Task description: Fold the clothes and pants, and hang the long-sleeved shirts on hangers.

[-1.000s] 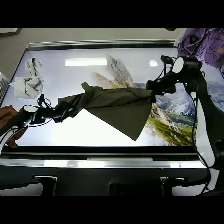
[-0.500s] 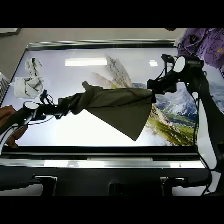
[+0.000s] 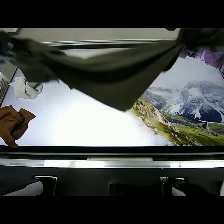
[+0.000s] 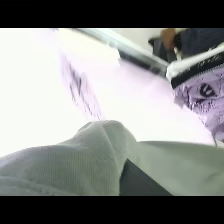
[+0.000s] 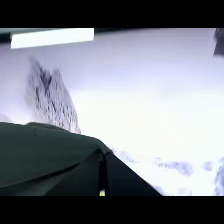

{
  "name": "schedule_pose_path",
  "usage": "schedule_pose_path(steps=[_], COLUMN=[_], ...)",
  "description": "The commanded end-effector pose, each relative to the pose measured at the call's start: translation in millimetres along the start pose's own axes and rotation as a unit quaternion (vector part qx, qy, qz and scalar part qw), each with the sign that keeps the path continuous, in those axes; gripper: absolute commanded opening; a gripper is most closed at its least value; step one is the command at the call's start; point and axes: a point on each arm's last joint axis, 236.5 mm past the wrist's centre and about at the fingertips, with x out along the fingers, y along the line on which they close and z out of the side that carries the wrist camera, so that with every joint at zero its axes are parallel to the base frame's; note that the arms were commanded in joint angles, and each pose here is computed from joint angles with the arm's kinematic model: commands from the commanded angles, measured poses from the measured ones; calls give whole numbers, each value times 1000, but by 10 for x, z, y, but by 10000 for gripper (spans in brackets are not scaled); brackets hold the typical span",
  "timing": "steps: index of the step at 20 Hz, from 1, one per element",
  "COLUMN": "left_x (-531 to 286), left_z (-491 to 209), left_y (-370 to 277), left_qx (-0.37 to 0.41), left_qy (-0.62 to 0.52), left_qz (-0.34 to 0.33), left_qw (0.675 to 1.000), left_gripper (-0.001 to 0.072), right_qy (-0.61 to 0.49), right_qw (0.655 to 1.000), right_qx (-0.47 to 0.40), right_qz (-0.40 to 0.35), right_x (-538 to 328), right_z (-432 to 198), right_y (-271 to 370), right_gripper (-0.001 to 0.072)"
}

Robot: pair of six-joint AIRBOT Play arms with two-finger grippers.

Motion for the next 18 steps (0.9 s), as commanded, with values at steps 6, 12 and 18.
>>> schedule_pose_path(steps=[6,12,18], left_x=[-1774,-1389,39], left_z=[-285,-1093,-2620], left_y=[-746,-400,518], left_qx=[43,-64,-204], left_qy=[-28,96,230], left_qz=[107,106,120], left_qw=[993,988,944], left_gripper=[18,18,18], right_qy=[-205,-72,196], right_qw=[979,996,978], right_qx=[15,38,30], right_qz=[-4,-26,-59], right_x=[-2617,-1964,254], right_z=[538,117,-893], right_y=[-136,-201,-233], right_gripper=[23,24,25])
